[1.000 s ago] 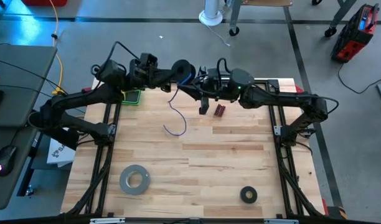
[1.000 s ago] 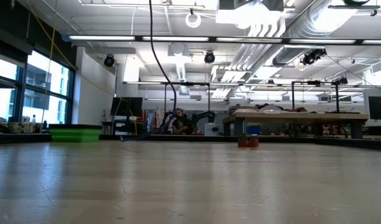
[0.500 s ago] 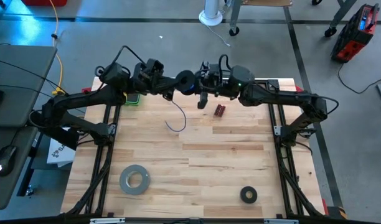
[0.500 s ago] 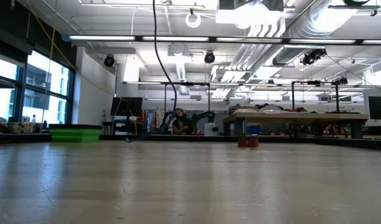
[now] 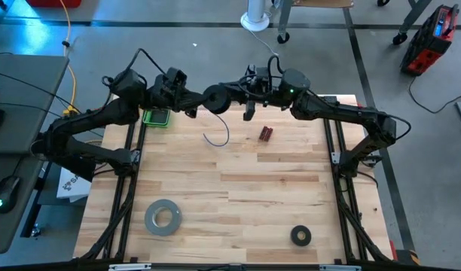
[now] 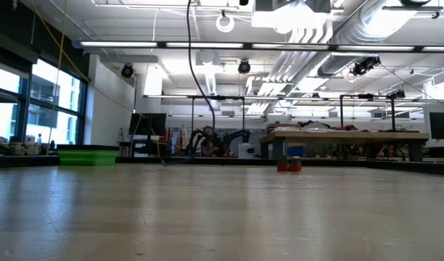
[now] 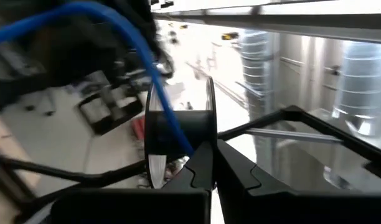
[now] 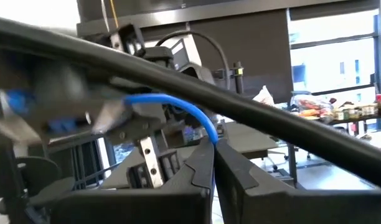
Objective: Coil cords
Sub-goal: Coil the blue wire onto the spool
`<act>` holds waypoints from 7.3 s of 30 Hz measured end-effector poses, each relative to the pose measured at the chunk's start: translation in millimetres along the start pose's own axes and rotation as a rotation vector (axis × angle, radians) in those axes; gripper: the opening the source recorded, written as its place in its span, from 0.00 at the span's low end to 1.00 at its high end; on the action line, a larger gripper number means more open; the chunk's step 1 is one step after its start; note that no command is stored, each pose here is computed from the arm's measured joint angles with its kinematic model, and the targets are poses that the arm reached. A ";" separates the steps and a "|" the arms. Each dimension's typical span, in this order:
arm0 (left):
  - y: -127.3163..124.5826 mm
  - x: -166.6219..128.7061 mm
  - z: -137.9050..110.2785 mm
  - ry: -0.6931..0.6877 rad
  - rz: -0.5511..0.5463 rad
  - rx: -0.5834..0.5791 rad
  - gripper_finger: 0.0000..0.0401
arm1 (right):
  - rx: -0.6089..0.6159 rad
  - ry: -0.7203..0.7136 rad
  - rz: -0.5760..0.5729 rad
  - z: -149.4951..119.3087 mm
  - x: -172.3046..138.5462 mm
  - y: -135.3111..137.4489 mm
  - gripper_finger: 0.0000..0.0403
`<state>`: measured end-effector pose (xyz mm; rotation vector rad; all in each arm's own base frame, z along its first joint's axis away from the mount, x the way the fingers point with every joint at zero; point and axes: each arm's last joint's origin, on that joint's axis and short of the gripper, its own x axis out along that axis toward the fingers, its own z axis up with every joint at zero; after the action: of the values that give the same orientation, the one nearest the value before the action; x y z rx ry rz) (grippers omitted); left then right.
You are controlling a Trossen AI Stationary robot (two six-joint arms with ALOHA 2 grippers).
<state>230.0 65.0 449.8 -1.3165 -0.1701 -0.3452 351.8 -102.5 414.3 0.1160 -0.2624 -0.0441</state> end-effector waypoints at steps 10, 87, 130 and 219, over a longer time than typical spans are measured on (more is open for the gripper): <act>-1.9 -20.4 5.7 -0.017 0.117 0.075 0.00 | 0.001 0.016 -0.032 9.6 -9.5 -11.4 0.00; -22.3 -32.2 33.9 -0.141 -0.051 0.761 0.00 | -0.223 0.211 -0.010 -6.5 -11.5 6.6 0.46; -22.7 -32.7 34.3 -0.155 -0.049 0.739 0.00 | -0.289 0.284 -0.091 -18.5 -8.6 8.3 0.25; 26.1 26.5 11.2 -0.107 -0.044 0.116 0.00 | -0.076 0.120 -0.006 -32.0 14.8 57.1 0.00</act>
<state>264.5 77.2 437.0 -1.2185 -0.3046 -0.2979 376.1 -43.2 394.3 0.0437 -0.1408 -0.0524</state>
